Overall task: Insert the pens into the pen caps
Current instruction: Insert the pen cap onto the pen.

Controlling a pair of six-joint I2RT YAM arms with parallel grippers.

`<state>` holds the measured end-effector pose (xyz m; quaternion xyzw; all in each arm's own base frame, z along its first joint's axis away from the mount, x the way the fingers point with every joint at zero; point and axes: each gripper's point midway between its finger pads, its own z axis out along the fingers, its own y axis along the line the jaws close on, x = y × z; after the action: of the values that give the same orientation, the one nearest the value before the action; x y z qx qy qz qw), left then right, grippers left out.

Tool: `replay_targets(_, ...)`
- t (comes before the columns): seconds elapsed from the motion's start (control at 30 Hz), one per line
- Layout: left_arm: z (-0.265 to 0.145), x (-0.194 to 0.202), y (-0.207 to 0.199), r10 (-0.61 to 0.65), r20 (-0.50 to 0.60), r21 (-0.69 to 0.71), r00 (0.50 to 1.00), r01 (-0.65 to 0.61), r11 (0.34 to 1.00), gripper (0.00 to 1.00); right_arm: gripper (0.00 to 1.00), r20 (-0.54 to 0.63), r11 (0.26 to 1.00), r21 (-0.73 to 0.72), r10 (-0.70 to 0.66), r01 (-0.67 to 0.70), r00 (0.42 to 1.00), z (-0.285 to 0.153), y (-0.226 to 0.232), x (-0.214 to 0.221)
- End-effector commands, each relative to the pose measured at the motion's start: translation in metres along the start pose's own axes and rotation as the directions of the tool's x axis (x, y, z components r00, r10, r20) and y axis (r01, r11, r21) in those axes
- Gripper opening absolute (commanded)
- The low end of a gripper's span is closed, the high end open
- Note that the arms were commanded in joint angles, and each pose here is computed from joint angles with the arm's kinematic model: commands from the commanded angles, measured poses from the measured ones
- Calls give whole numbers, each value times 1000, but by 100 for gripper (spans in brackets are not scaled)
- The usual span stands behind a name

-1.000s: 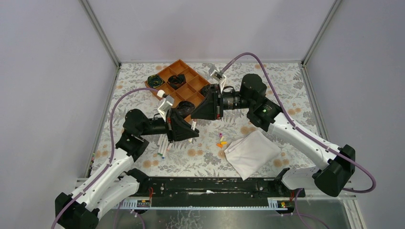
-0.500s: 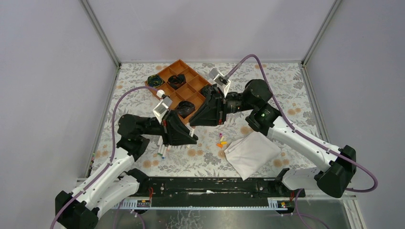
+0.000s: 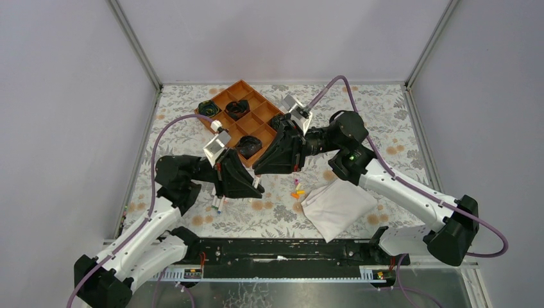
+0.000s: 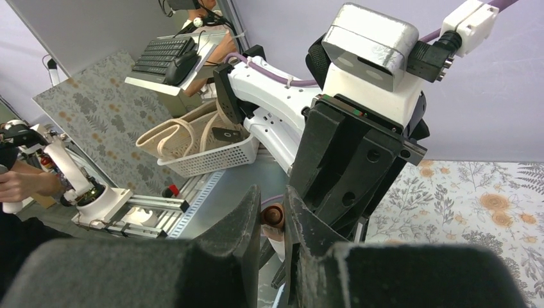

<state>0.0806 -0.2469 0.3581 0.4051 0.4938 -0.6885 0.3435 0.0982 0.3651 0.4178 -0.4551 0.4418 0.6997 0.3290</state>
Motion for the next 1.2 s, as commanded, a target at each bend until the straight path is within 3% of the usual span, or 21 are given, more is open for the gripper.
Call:
replay_targets(0.0,5,-71,-2,141,237,-97,961,-121,988,0,0,-232,968,-130,181,-215,956,-1,34,66)
replay_targets(0.2,3,-78,8,175,243,-177,954,-134,975,0,0,-260,967,-28,236,-252,936,-4,18,85)
replay_targets(1.17,-9,-93,22,213,278,-284,936,-132,950,0,0,-343,896,169,445,-412,827,-1,11,156)
